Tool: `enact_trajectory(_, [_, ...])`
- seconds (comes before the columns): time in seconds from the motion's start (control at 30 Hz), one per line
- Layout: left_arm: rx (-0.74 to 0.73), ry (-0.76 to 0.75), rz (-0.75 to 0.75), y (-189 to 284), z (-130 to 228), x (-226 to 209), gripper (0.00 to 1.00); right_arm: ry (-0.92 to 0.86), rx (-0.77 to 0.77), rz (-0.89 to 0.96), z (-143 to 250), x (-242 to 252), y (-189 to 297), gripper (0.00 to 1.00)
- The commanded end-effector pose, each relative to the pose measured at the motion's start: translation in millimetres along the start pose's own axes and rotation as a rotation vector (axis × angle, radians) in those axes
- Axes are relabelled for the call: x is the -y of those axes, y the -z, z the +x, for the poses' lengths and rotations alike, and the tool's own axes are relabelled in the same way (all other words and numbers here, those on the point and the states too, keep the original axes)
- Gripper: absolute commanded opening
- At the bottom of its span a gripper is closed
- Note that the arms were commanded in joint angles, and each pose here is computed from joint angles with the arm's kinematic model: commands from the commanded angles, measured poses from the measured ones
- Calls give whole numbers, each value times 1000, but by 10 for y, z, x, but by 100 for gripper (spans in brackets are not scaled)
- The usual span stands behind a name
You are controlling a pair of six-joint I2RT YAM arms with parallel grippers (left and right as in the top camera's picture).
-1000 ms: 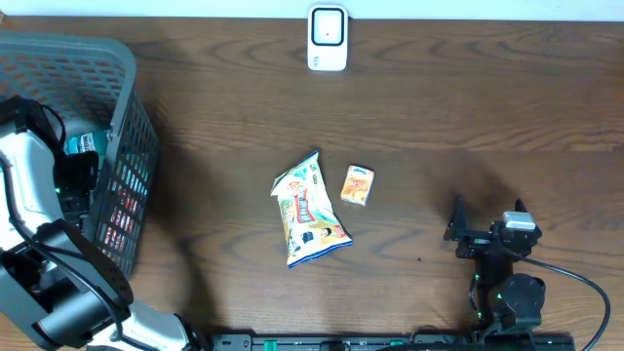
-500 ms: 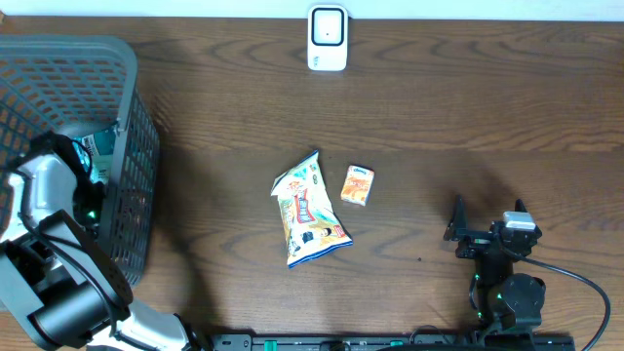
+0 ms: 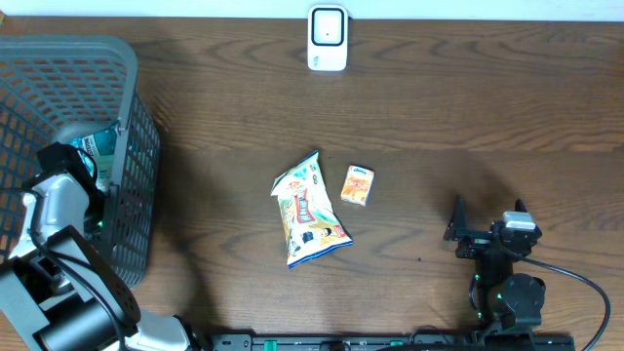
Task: Scan the item barcode
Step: 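Reach the left gripper into the basket and grasp the chocolate bar, then carry the red chocolate bar out and drop it beside the tissue pack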
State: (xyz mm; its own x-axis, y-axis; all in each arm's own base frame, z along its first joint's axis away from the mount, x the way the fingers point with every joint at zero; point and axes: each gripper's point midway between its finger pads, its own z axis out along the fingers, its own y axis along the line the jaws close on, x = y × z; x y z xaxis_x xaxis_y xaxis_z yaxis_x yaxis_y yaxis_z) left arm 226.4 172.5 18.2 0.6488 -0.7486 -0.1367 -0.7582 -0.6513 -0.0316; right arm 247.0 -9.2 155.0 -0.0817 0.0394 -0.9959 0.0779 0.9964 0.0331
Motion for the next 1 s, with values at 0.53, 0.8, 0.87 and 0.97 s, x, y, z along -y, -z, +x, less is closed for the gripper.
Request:
enact_trajectory(0.53, [167, -440, 679, 2111, -496, 862, 7, 9, -5, -6, 16, -12, 0, 99])
enact_trajectory(0.8, [27, -654, 1173, 3445, -70, 491, 7, 9, -5, -6, 16, -12, 0, 99])
enact_trajectory(0.87, [-24, -779, 1289, 3697, 171, 361, 7, 9, -5, -6, 16, -12, 0, 99])
enact_trajectory(0.97, [-102, -989, 1406, 3920, 587, 130, 7, 9, -5, -6, 16, -12, 0, 99])
